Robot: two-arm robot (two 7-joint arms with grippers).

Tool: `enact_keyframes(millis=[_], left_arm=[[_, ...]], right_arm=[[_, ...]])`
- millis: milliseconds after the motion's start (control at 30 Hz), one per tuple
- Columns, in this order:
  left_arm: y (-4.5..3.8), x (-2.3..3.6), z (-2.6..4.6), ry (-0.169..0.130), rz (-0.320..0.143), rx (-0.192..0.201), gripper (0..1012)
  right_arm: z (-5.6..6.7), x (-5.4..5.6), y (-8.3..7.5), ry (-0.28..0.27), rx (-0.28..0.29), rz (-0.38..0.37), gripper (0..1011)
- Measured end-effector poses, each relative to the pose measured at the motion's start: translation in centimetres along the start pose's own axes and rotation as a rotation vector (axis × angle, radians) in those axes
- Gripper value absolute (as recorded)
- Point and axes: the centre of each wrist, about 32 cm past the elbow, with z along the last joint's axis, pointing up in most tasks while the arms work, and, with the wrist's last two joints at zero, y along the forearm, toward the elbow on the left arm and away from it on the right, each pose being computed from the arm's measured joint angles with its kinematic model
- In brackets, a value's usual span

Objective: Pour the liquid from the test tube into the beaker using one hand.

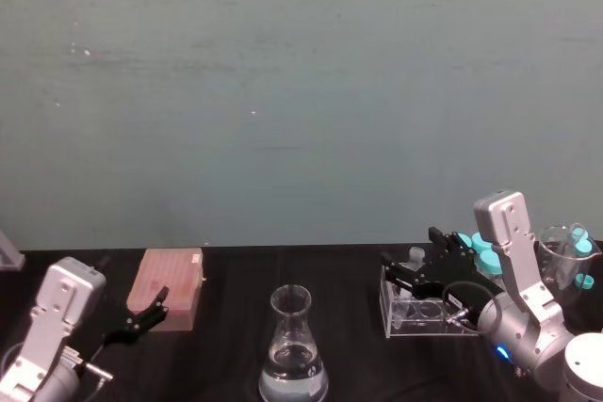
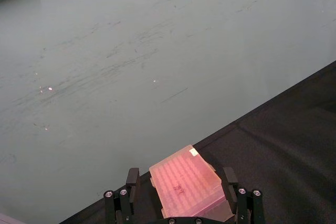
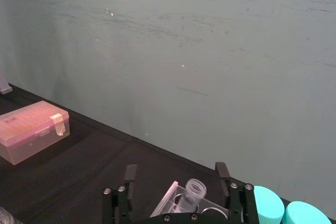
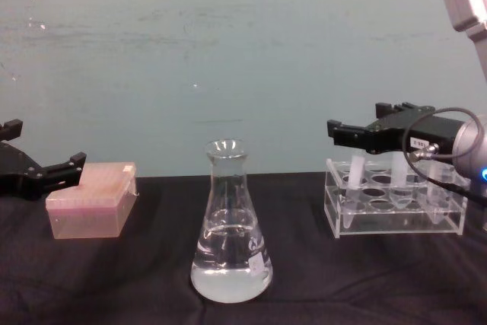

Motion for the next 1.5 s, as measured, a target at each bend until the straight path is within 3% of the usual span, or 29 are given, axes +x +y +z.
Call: enact_keyframes(millis=[133,1500], left_arm=[[0.0,0.0,0.0,0.0,0.0,0.0,1000],[0.0,0.0,0.0,0.0,0.0,0.0,1000]], right_arm=[[0.0,0.0,0.0,0.0,0.0,0.0,1003],[0.0,0.0,0.0,0.0,0.0,0.0,1000]])
